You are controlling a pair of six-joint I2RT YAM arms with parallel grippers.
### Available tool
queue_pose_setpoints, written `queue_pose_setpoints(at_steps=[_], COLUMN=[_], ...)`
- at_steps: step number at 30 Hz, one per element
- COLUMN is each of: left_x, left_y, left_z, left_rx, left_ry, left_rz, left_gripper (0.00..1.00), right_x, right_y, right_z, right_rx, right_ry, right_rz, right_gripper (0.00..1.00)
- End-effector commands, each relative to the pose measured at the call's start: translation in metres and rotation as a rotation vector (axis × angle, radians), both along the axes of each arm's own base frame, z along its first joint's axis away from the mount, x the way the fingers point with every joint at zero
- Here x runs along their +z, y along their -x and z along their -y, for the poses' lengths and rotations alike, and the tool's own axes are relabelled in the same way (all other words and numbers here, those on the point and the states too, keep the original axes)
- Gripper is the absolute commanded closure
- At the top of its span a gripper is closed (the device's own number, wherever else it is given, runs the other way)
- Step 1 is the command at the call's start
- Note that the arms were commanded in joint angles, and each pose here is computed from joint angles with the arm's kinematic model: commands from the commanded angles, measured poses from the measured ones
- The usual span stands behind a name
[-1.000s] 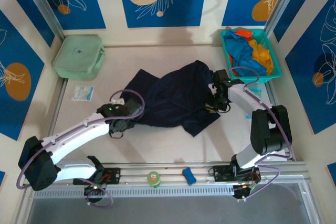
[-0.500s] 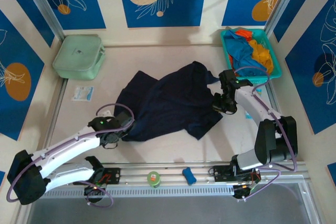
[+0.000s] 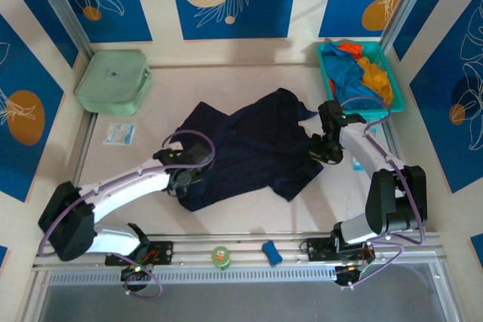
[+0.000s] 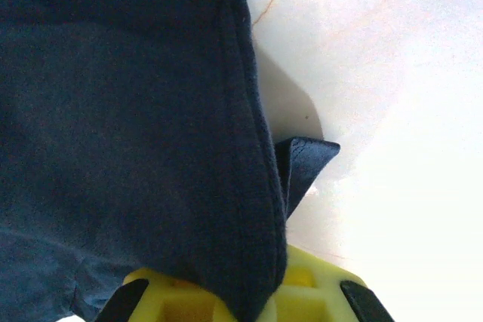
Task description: Fold and stack the t-shirts
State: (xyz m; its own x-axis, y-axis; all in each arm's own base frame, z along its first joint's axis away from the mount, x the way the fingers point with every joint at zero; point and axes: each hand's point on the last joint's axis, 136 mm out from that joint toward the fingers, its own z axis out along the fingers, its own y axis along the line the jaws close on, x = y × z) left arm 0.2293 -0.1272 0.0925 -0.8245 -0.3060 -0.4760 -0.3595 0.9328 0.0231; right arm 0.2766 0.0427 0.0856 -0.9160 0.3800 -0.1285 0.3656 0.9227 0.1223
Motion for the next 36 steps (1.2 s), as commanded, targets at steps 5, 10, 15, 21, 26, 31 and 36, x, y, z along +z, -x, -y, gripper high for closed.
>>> queue_pose_setpoints(at_steps=[5, 10, 15, 21, 26, 31, 36], left_x=[-0.020, -0.028, -0.045, -0.052, -0.025, -0.026, -0.040], left_y=[-0.009, -0.019, -0.029, -0.020, -0.001, 0.012, 0.010], left_z=[-0.001, -0.016, -0.023, -0.037, -0.070, -0.089, -0.075], left_rx=[-0.021, 0.010, 0.021, 0.053, 0.138, 0.220, 0.194], left_ry=[-0.070, -0.059, -0.015, -0.024, -0.067, -0.002, 0.058], left_rz=[-0.067, -0.057, -0.068, -0.101, -0.071, -0.039, -0.081], left_gripper=[0.16, 0.16, 0.33, 1.00, 1.00, 0.97, 0.43], right_x=[-0.002, -0.006, -0.009, -0.005, 0.001, -0.003, -0.008], right_y=[0.011, 0.012, 0.015, 0.016, 0.019, 0.023, 0.023], right_z=[0.011, 0.014, 0.018, 0.034, 0.054, 0.065, 0.061], right_rx=[-0.017, -0.018, -0.026, -0.063, -0.143, -0.215, -0.218], right_ry=[0.016, 0.008, 0.009, 0.017, 0.023, 0.009, -0.021], right_rz=[-0.020, -0.024, -0.033, -0.024, -0.001, 0.007, -0.001], right_gripper=[1.00, 1.00, 1.00, 1.00, 1.00, 1.00, 0.99])
